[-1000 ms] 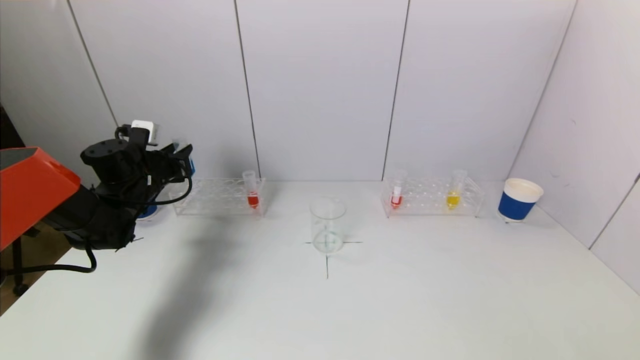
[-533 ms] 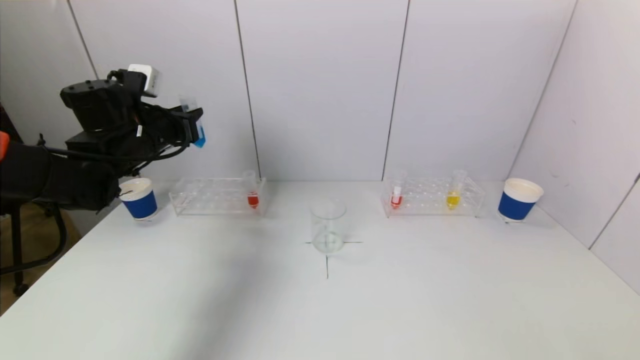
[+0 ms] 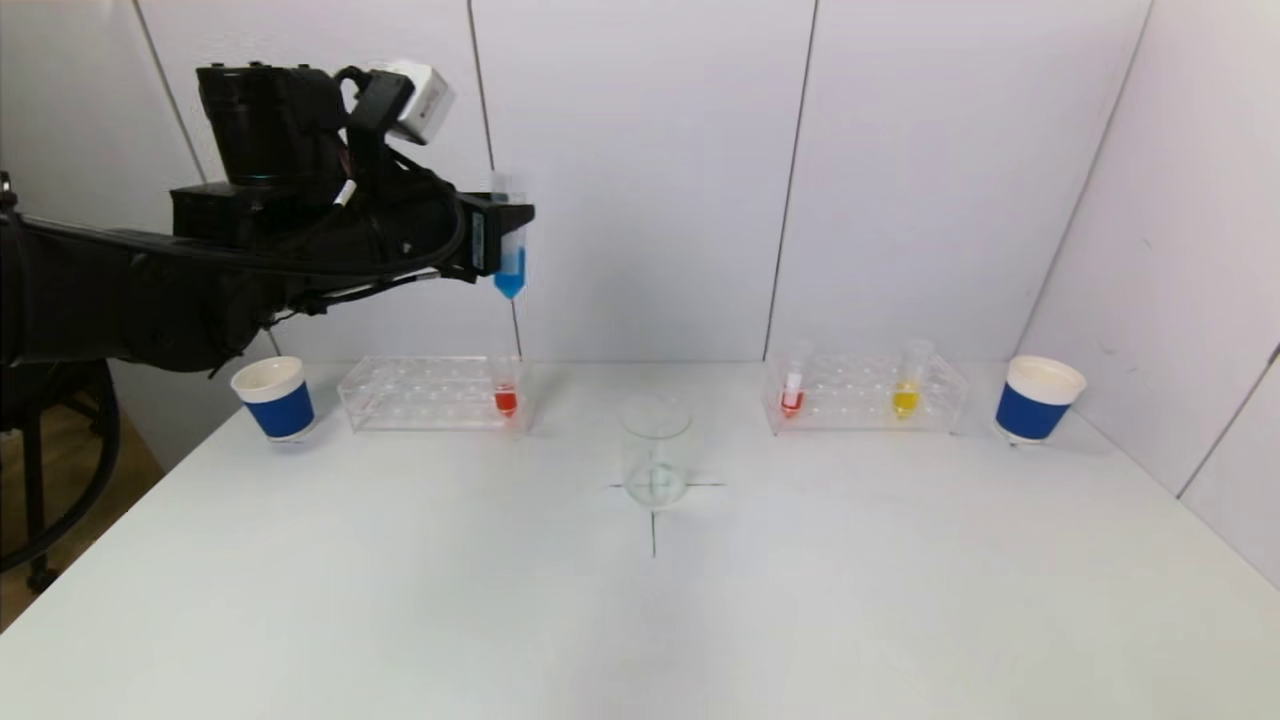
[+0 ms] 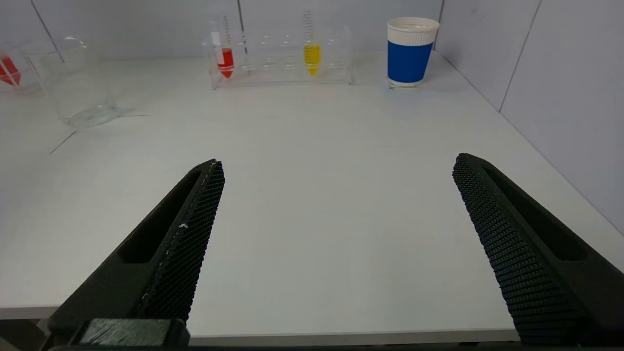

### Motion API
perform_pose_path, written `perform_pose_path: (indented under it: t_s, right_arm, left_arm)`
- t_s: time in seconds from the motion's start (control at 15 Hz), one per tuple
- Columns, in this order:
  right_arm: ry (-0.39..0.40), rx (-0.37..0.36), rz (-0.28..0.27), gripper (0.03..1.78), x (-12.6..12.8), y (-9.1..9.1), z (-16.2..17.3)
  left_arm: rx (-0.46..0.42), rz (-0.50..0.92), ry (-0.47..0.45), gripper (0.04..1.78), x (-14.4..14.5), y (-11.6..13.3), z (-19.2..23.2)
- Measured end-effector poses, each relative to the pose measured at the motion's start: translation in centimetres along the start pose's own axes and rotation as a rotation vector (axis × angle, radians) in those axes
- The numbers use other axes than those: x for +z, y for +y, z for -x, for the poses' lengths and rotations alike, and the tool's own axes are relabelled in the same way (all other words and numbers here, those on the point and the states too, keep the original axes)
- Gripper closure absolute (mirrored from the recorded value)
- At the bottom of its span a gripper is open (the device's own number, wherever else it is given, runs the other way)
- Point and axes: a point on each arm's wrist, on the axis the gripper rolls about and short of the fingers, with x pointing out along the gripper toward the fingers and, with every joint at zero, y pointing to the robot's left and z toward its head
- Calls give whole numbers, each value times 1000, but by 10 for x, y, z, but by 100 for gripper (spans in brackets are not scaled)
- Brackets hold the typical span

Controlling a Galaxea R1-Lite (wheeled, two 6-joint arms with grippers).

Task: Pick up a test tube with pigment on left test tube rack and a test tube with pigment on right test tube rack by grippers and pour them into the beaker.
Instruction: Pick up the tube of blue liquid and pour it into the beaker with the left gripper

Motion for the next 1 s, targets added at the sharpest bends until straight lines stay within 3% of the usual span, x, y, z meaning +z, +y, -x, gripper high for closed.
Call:
perform_pose_path:
  t_s: [0.27,0.53,1.0]
  right_arm:
    - [0,0,0,10,0,0,0]
    - [0,0,0,10,0,0,0]
    - [0,0,0,10,0,0,0]
  left_arm:
    - [-241,-94,20,137,-4,-24,-5]
    - [-451,-202,44,137,-19,-28,-8]
    - [-660,-485,69,137,-64,-32,-26]
